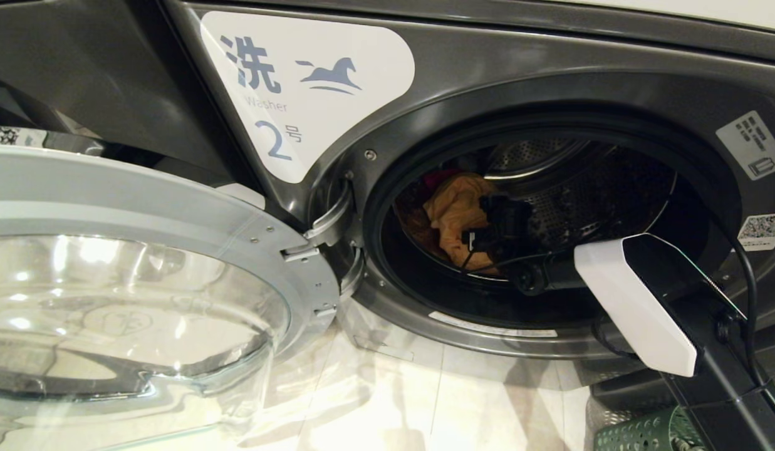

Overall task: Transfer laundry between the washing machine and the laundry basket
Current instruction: Pick a cloth and place it into the basket

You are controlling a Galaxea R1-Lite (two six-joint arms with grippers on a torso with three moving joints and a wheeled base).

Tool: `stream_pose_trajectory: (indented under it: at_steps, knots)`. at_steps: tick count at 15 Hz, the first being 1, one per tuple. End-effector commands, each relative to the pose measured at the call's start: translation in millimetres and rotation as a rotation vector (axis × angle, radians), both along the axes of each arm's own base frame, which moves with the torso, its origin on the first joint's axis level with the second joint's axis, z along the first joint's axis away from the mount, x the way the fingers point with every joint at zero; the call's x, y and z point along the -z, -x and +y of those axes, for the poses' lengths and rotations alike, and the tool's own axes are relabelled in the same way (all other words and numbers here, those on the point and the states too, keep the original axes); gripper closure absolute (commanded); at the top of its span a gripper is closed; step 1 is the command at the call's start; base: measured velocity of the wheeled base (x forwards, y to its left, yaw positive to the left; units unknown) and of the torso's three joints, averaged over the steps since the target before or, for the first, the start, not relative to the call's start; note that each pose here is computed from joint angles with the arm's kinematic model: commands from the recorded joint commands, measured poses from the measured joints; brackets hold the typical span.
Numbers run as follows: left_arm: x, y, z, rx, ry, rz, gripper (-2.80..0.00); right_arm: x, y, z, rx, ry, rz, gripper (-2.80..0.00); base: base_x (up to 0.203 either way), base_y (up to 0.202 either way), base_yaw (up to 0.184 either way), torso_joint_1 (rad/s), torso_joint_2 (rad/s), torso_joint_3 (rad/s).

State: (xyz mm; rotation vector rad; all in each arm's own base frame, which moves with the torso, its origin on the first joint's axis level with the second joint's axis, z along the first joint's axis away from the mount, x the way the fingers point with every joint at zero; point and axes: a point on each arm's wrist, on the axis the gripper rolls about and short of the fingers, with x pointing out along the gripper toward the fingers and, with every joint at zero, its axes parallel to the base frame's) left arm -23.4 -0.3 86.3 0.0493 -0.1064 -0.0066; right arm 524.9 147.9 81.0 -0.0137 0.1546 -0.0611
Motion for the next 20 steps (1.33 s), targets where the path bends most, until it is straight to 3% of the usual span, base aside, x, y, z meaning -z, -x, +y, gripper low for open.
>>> stream_pose_trajectory:
  at_steps: [1, 5, 20]
  knots:
    - [11.0, -3.3, 0.0, 0.0, 0.0, 0.04, 0.0, 8.0, -3.1, -6.0, -0.011, -0.009, 0.019, -2.8, 0.0, 0.0, 0.0, 0.0, 0.0, 0.0]
    - [11.0, -3.3, 0.0, 0.0, 0.0, 0.04, 0.0, 11.6, -6.5, -16.8, -0.027, -0.029, 0.033, -2.8, 0.0, 0.0, 0.0, 0.0, 0.0, 0.0]
    - [11.0, -3.3, 0.0, 0.0, 0.0, 0.04, 0.0, 31.7, -8.3, -17.1, -0.032, -0.012, 0.08, -2.8, 0.0, 0.0, 0.0, 0.0, 0.0, 0.0]
